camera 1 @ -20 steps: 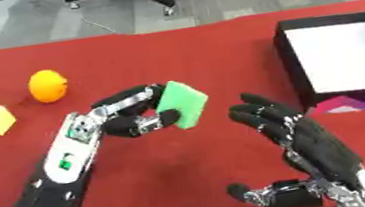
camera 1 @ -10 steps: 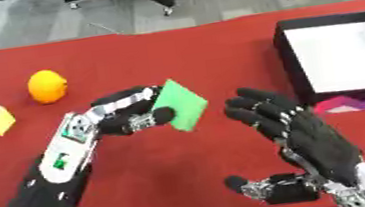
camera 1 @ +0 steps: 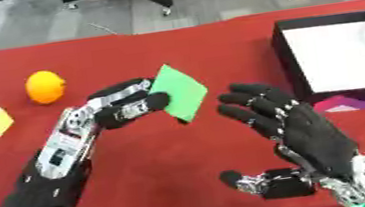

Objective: Pick up the objects with one hand, pass them to the other hand, and then place them into the box on the other side of the table.

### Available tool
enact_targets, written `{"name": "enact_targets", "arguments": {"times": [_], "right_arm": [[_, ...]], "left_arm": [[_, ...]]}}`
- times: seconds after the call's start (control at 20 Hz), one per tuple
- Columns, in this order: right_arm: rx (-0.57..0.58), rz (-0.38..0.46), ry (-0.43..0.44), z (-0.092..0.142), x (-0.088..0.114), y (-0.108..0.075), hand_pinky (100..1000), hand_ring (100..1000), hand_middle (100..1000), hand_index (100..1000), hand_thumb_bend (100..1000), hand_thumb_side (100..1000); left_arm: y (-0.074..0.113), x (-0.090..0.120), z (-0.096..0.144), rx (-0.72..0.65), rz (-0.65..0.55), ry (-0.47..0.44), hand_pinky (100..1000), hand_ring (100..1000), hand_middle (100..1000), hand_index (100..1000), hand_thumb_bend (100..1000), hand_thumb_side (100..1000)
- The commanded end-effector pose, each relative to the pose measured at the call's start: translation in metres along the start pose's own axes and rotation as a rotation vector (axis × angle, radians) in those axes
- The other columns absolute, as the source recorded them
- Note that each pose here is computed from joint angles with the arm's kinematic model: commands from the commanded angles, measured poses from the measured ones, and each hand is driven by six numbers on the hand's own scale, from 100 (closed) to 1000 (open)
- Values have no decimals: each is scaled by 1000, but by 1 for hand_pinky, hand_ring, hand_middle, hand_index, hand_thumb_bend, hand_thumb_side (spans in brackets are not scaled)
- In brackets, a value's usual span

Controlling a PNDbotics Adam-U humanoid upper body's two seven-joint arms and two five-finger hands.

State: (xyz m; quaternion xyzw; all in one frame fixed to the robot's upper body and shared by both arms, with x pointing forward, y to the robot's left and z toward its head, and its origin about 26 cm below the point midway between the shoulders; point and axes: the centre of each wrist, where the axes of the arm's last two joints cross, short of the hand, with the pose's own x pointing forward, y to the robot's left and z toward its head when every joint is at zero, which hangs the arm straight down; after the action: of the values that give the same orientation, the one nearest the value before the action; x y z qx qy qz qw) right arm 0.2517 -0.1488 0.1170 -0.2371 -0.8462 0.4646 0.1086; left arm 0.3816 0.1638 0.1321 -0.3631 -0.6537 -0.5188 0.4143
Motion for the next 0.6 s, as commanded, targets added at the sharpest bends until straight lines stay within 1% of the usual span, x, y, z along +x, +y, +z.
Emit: {"name": "enact_targets", "arguments": {"times": [0.05, 0.35, 0.6], "right_arm": [[-33, 4, -37, -9, -1, -9, 870, 917, 847, 916, 482, 393], [-82, 1, -46, -20, -4, -15, 863, 903, 836, 910, 470, 402], [-125, 20, -25, -26, -8, -20, 859, 893, 829, 908, 462, 409]], "left_arm": [[3, 14, -8, -20, -16, -32, 661, 591, 527, 604, 100, 742], [2, 12, -9, -10, 8, -48, 659, 580, 523, 600, 100, 734], [1, 7, -7, 2, 30, -43, 659, 581, 523, 599, 100, 737]]}}
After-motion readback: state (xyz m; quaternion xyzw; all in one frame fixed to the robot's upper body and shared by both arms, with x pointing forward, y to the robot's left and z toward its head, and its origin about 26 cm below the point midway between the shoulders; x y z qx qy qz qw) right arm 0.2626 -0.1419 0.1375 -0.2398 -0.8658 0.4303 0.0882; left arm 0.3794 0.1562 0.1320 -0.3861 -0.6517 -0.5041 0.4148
